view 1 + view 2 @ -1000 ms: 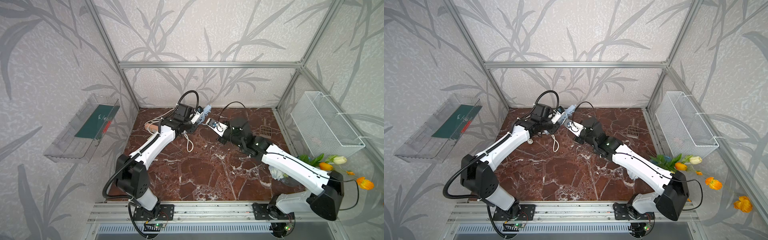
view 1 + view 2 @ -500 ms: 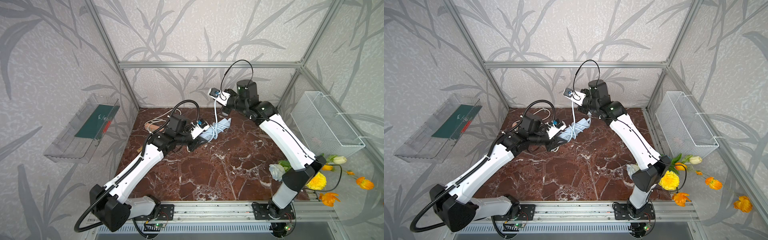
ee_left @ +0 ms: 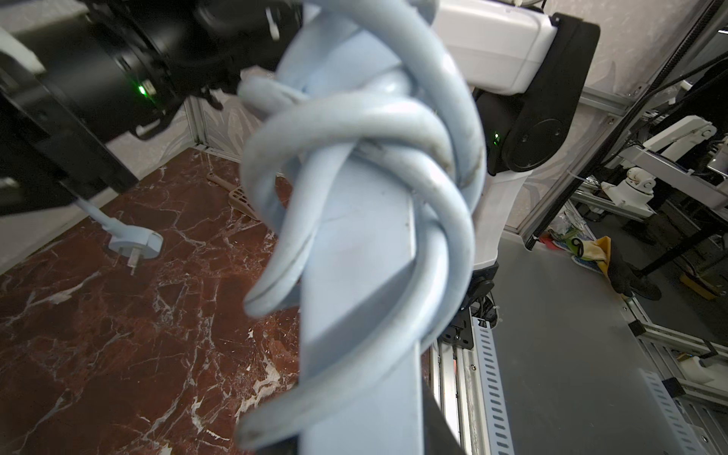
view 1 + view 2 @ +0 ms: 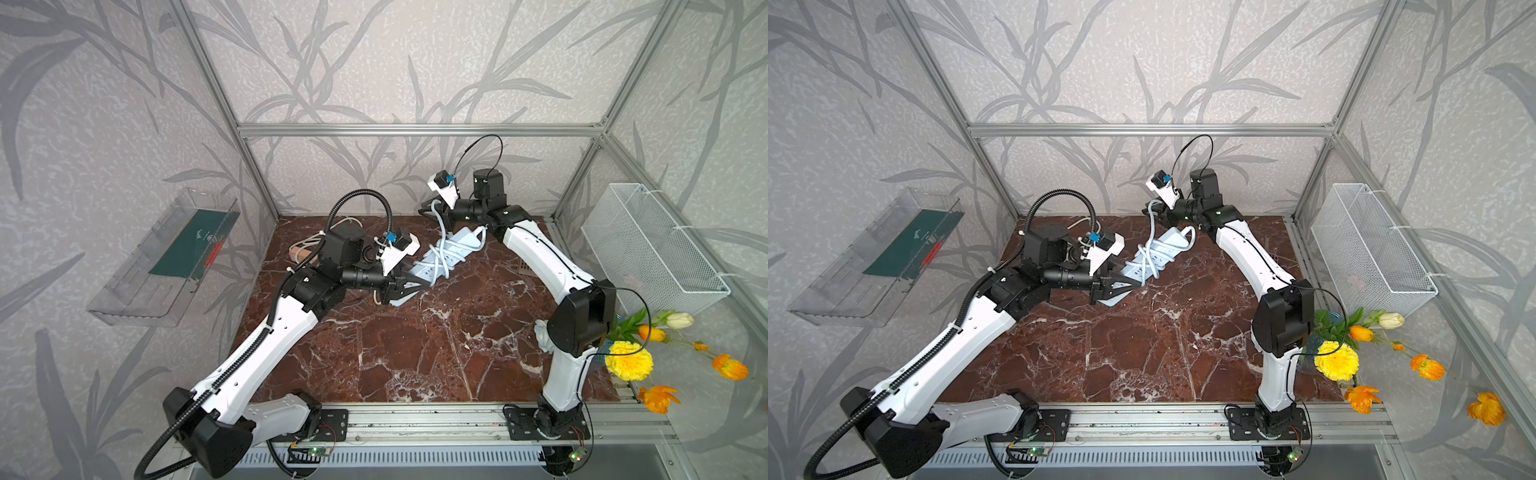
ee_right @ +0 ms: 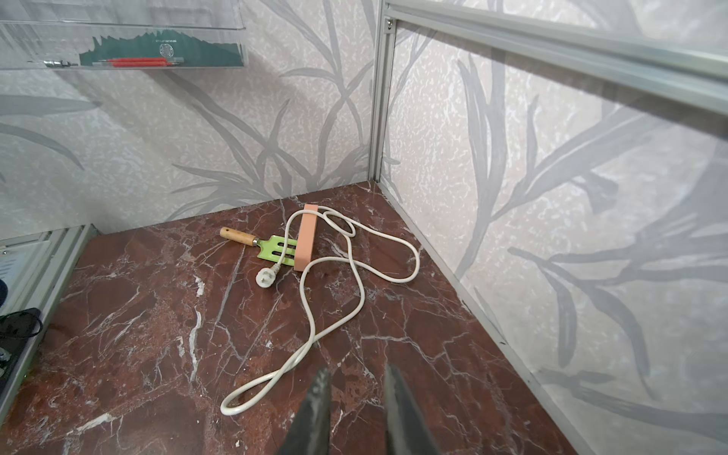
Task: Wrap the cord around the power strip
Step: Wrap the power cord around the power strip.
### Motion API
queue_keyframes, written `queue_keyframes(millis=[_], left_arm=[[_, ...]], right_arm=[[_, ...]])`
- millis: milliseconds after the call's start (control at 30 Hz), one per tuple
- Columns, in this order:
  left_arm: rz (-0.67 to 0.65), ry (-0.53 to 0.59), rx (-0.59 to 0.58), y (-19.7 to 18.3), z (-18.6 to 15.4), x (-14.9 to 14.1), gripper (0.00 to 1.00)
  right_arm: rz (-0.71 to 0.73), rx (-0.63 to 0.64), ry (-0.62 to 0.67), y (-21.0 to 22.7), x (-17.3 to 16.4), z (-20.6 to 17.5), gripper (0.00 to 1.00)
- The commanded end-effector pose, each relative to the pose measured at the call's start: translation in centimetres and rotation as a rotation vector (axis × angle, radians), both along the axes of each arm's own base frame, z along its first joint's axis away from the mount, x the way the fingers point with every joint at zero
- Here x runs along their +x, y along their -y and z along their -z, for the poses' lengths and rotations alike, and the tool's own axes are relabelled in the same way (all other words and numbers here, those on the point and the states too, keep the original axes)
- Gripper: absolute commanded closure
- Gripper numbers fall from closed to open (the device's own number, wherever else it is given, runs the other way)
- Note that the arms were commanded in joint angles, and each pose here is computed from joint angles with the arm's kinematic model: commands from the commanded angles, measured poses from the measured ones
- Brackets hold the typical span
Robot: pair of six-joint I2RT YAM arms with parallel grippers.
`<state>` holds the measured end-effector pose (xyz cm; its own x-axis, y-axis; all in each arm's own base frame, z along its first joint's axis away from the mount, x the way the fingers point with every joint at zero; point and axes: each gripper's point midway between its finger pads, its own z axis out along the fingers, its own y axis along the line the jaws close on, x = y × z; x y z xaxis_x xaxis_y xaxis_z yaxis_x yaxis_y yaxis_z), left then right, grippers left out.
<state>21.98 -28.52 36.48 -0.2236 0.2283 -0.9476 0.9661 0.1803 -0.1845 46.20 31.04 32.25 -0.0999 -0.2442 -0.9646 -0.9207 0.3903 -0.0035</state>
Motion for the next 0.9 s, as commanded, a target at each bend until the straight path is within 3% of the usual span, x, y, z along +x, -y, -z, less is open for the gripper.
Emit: queue_keyframes(millis=[0, 267, 367, 600, 767, 867], left_arm=[[0.086, 0.237, -0.146, 0.2, -7.4, -2.1, 1.00], [0.000, 0.275, -0.129, 0.0, -7.8, -0.4, 1.00], [-0.039, 0.277, -0.125, -0.1, -7.5, 0.4, 1.00], [-0.325, 0.268, -0.218, -3.2, -9.6, 6.0, 1.00], [-0.448, 0.180, -0.268, -3.6, -8.7, 9.3, 1.00], [-0.576, 0.171, -0.177, -4.7, -6.7, 11.8, 1.00]], right_arm=[[0.076, 0.198, -0.033, 0.2, 1.6, -1.4, 0.74], [0.143, 0.341, -0.098, -0.1, 0.3, 0.0, 0.67], [0.184, 0.356, -0.116, 0.5, 0.1, 0.9, 0.69], [0.268, 0.334, -0.196, 0.7, -1.7, 4.8, 0.92], [0.275, 0.118, -0.220, -2.4, -5.9, 9.7, 0.99], [0.230, -0.122, -0.203, -4.6, -9.3, 13.1, 1.00]])
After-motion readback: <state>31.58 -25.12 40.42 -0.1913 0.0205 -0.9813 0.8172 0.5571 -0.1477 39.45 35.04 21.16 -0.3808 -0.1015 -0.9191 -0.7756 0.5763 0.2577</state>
